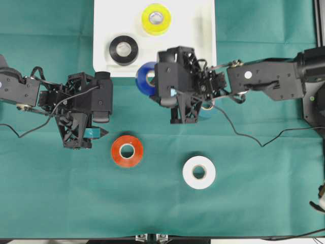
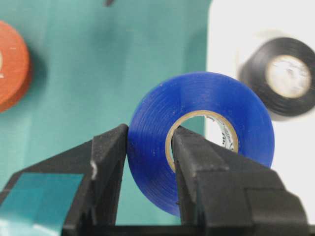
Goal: Put the tape alternately from left to right into the white case.
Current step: 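Lift the blue roll and carry it into the white tray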
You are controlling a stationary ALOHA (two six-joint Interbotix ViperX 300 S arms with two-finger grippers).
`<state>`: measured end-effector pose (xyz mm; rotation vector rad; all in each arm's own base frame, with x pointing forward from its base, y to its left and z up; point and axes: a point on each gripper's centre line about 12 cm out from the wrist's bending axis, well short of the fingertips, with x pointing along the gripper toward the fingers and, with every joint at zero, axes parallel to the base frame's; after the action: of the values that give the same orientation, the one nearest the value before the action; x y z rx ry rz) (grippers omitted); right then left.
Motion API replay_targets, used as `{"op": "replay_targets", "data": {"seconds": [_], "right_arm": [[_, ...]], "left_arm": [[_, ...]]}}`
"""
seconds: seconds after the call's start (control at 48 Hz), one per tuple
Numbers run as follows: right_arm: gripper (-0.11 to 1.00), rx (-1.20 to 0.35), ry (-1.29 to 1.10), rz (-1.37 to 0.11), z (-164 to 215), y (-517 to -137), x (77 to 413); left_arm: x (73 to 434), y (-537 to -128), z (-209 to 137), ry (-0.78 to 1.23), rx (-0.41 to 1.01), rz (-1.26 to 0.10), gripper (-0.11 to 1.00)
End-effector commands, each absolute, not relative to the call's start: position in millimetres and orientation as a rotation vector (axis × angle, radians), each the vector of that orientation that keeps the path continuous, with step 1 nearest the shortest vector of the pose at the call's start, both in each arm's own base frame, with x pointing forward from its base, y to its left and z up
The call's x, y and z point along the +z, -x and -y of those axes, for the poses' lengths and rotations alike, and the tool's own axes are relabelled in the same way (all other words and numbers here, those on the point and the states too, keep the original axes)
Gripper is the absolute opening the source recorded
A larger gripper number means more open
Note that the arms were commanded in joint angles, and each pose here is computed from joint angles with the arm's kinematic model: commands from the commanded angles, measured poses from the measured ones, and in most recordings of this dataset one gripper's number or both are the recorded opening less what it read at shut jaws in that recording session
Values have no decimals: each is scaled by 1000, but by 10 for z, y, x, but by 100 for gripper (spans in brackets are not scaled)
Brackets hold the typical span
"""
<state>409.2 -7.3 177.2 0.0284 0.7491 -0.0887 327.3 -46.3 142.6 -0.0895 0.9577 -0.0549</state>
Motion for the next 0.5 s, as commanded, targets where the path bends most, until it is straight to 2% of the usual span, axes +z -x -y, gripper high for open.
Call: {"op": "replay_targets", "data": {"seconds": [0.0, 0.48], "right_arm": [[33, -109, -32, -707, 168, -4056, 1943], [33, -247, -106, -740, 775, -3591, 1666]], "left_arm": [[1534, -3292, 476, 93, -61, -921, 94], [1534, -3292, 476, 93, -61, -921, 93]]}}
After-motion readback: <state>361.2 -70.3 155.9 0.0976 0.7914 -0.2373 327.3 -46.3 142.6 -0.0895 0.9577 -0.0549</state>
